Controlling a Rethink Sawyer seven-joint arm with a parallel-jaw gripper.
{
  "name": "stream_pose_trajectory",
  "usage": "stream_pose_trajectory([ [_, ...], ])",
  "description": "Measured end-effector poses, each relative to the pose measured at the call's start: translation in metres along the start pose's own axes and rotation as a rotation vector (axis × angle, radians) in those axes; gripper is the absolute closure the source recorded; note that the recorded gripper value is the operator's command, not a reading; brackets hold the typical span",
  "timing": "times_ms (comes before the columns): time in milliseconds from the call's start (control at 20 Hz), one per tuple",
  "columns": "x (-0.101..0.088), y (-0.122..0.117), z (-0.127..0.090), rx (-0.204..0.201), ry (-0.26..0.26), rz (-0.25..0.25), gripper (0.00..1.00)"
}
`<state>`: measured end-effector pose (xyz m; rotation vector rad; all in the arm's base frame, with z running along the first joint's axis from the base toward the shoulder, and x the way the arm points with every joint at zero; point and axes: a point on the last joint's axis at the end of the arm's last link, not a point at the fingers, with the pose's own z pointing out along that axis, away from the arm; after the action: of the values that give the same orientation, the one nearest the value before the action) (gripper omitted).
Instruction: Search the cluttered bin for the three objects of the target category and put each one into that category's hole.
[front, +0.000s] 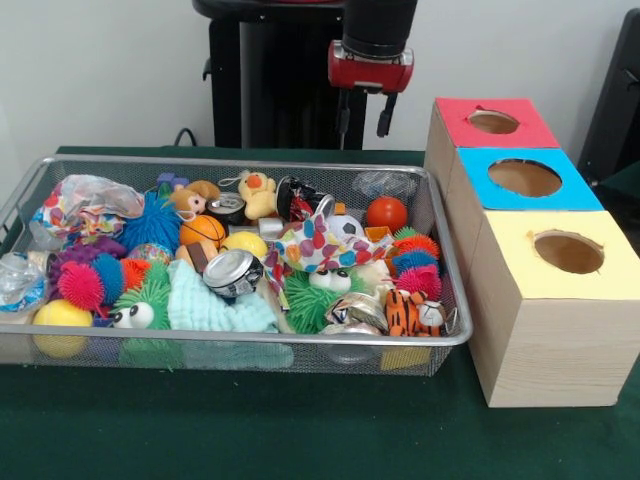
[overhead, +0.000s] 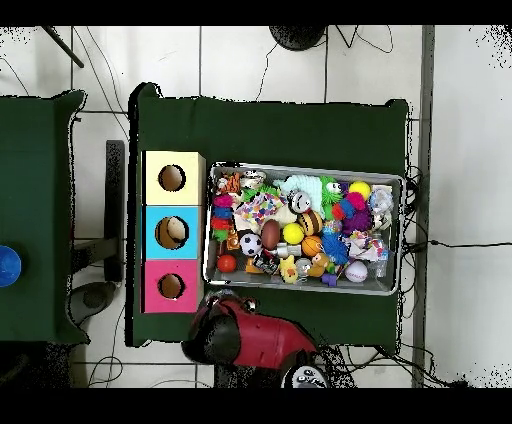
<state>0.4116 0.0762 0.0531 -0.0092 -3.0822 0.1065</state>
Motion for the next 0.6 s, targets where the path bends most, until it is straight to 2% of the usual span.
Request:
stream_pose_trajectory([
  [150,0.014,0.014,0.0,0.005,0.01,-0.031,0.0],
  [200,0.025,0.029,0.0,0.005,0.023,-0.063,0.0],
  [300,0.031,0.037,-0.001,0.005,0.029,-0.076,0.0],
  [350,0.04,0.053,-0.001,0.005,0.038,-0.094,0.0],
  [600,0.051,0.085,0.0,0.007,0.046,-0.12,0.0],
])
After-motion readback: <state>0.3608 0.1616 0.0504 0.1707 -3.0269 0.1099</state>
